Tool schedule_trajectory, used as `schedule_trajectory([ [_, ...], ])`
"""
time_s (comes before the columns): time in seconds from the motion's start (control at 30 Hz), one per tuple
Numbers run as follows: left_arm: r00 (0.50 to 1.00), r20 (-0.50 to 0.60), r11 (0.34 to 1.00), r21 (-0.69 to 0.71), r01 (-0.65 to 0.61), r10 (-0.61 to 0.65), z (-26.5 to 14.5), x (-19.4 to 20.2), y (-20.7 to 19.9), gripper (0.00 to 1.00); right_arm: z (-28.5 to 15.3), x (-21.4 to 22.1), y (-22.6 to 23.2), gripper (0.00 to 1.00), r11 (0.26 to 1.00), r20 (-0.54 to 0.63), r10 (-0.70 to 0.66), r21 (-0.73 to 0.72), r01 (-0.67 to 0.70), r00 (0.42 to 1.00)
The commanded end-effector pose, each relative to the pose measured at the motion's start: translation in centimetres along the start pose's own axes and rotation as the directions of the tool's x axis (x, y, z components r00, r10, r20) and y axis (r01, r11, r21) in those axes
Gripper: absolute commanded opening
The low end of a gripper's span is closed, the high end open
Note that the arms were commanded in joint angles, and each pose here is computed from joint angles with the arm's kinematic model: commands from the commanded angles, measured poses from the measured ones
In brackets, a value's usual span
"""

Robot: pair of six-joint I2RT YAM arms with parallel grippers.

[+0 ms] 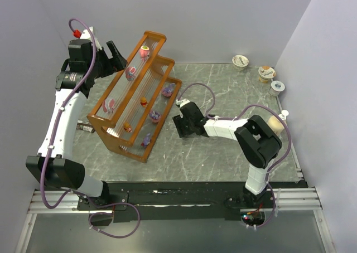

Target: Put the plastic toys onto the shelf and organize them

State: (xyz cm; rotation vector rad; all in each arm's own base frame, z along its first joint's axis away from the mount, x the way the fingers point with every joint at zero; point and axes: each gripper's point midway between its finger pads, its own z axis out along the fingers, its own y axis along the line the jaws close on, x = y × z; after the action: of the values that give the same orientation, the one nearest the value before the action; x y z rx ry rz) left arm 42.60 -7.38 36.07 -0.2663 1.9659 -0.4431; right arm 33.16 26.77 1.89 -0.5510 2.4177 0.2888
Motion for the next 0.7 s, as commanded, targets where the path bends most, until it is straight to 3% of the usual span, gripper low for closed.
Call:
schedule_trajectory([
  [0.0, 0.999, 0.039, 1.000, 0.017, -0.015, 0.014, -0.9, -1.5, -0.7, 0.96, 1.0, -0.9, 0.7, 0.67, 0.999, 0.081, -0.022, -0.047, 0.026, 0.996],
  [0.27, 0.999, 0.041, 1.000, 0.007, -0.016, 0.016, -0.9, -1.5, -0.6, 0.96, 0.3, -2.1, -0.1, 0.45, 0.998, 0.128, -0.057, -0.003, 0.058, 0.990],
  [0.37, 0.999, 0.039, 1.000, 0.005, -0.017, 0.017, -0.9, -1.5, -0.5, 0.96, -0.1, -2.1, -0.2, 0.31, 0.999, 0.122, -0.054, 0.006, 0.054, 0.991],
  [0.4, 0.999, 0.037, 1.000, 0.004, -0.015, 0.015, -0.8, -1.4, -0.5, 0.96, -0.2, -2.2, -0.4, 0.22, 0.999, 0.121, -0.050, 0.015, 0.049, 0.991],
  [0.5, 0.999, 0.038, 1.000, 0.003, -0.015, 0.015, -0.7, -1.5, -0.4, 0.96, -0.6, -3.4, -0.3, 0.05, 0.999, 0.127, -0.031, 0.029, 0.028, 0.991],
  [0.67, 0.999, 0.035, 1.000, 0.002, -0.015, 0.015, -0.7, -1.4, -0.4, 0.96, -2.0, -6.5, -0.4, 0.00, 0.999, 0.156, -0.017, 0.052, 0.009, 0.988],
])
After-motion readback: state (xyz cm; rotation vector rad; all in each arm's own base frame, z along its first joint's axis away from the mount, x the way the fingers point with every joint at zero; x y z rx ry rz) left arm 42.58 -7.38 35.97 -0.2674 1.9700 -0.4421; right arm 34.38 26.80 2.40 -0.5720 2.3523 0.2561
